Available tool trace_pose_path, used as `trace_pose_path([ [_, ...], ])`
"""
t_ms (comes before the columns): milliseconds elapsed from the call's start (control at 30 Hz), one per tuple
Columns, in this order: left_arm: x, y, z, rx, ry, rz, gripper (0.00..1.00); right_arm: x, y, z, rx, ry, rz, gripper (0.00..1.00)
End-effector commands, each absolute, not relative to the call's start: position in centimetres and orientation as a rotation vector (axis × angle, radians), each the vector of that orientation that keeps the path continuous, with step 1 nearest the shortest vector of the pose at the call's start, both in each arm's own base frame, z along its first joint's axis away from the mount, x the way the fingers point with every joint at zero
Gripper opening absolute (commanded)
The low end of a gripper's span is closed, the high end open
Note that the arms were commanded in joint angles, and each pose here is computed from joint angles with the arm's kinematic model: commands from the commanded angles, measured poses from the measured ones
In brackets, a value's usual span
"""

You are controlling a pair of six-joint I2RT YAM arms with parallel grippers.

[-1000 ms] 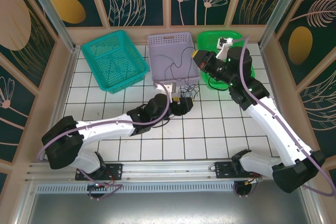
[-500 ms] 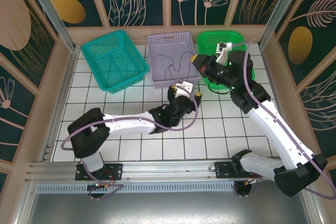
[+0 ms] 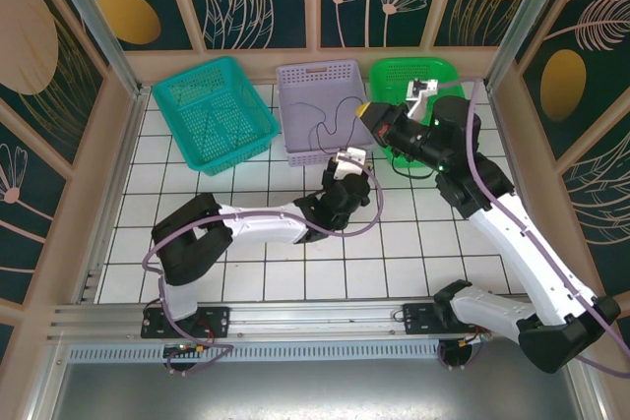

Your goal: Untangle the cables

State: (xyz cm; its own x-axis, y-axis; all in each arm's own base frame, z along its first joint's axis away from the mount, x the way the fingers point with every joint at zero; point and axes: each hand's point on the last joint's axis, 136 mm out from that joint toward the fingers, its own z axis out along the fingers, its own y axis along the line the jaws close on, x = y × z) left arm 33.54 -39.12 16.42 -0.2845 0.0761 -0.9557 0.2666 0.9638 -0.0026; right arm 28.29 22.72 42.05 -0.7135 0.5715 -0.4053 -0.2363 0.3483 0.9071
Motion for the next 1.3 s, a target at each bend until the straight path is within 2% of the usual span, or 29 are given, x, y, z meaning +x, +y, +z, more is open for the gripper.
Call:
trace_pose_path([
  [0, 32.8, -37.5, 12.3, 0.227, 1.947, -0.177, 0.50, 28.3, 21.4, 48.5, 0.223, 1.719, 1.440, 0.00],
  [300, 30.8, -34.8, 7.5, 0.215, 2.061, -0.166, 0.48, 29.8, 20.0, 54.9, 0.209, 1.561, 1.441, 0.00],
  [500, 30.6, -33.2, 7.4, 0.151, 2.078, -0.126, 0.49, 30.3, 19.1, 56.8, 0.207, 1.516, 1.413, 0.00],
  [633, 30.1, -32.0, 10.5, 0.045, 2.060, -0.196, 0.69, 30.6, 19.0, 55.6, 0.193, 1.546, 1.360, 0.00],
  [700, 29.4, -31.7, 13.3, -0.006, 2.036, -0.315, 0.72, 30.7, 19.0, 54.6, 0.182, 1.568, 1.336, 0.00],
  [867, 27.1, -31.9, 19.8, -0.054, 1.939, -0.680, 0.73, 31.1, 18.9, 51.7, 0.176, 1.618, 1.289, 0.00],
  [1033, 25.3, -32.1, 24.3, -0.081, 1.864, -0.941, 0.69, 31.5, 19.0, 48.5, 0.203, 1.677, 1.268, 0.00],
  [1267, 23.2, -35.6, 27.5, 0.031, 1.816, -1.225, 0.69, 31.6, 19.2, 44.3, 0.288, 1.780, 1.281, 0.00],
])
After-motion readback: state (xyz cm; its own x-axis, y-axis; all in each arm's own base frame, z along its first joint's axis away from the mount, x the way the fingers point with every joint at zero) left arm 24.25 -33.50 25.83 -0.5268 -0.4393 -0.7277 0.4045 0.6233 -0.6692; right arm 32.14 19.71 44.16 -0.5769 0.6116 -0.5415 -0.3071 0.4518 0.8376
